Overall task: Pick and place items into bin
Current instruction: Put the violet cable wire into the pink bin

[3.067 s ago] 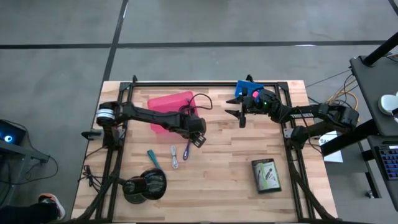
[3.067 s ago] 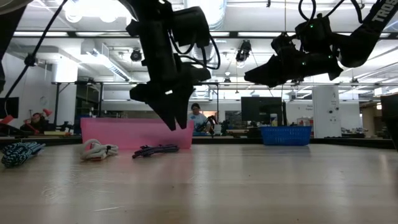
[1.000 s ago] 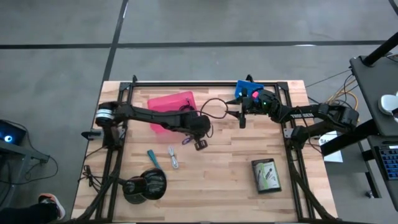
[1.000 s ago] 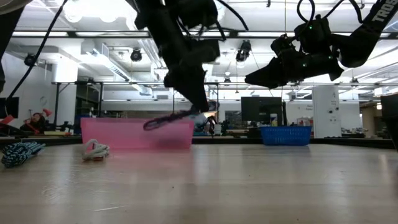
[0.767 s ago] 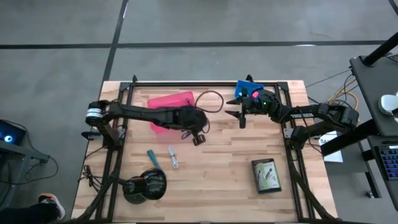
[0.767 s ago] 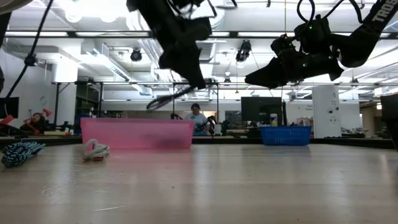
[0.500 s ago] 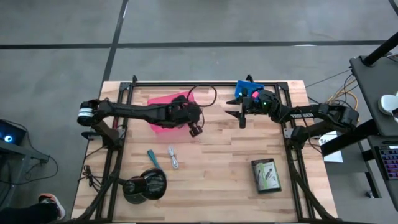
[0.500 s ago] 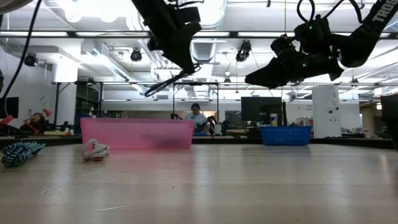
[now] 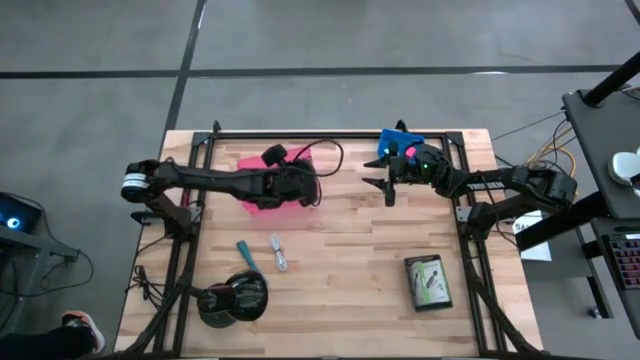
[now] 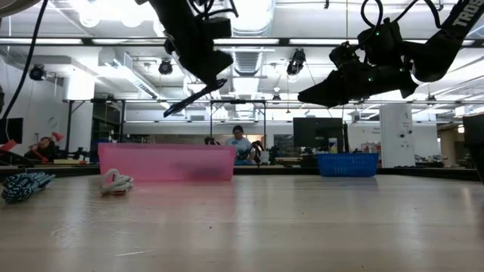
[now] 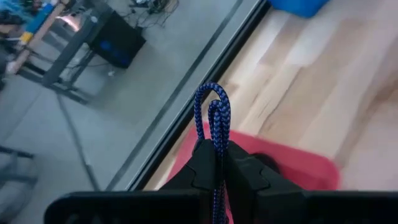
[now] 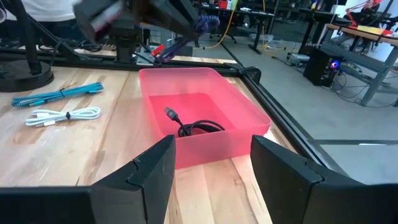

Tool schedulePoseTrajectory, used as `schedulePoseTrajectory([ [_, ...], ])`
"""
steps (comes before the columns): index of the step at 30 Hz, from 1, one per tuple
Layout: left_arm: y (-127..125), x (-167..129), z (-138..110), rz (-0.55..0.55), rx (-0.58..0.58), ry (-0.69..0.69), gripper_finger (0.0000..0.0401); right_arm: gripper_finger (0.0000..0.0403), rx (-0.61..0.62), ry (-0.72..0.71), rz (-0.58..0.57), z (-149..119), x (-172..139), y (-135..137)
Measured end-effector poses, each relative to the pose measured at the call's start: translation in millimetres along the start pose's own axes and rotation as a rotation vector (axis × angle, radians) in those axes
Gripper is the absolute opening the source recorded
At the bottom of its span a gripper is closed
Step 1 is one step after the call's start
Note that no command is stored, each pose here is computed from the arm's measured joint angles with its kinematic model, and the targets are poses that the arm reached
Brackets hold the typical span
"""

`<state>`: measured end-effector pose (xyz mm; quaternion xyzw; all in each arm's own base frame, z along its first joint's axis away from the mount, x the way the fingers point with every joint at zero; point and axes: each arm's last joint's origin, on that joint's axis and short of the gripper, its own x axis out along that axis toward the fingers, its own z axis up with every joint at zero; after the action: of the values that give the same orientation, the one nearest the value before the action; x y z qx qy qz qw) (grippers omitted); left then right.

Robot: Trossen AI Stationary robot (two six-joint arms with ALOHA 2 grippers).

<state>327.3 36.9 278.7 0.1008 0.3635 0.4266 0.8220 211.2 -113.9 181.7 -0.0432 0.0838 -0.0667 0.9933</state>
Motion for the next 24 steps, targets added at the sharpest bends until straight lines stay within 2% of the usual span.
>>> schedulePoseTrajectory([
  [3,0,7,-11,0.052,0.024,0.024,0.0004,0.0196,-0.002,0.000,0.000,0,0,0],
  [10,1,20,-28,0.094,0.048,0.064,0.0004,0.0196,-0.003,0.000,-0.001,0,0,0],
  [14,2,23,-29,0.116,0.048,0.068,0.0004,0.0196,-0.003,0.000,-0.001,0,0,0],
  [19,5,24,-29,0.207,0.059,0.058,0.0004,0.0196,-0.003,0.000,-0.001,0,0,0],
  [24,7,27,-31,0.218,0.060,0.069,0.0004,0.0196,-0.003,0.000,-0.001,0,0,0],
])
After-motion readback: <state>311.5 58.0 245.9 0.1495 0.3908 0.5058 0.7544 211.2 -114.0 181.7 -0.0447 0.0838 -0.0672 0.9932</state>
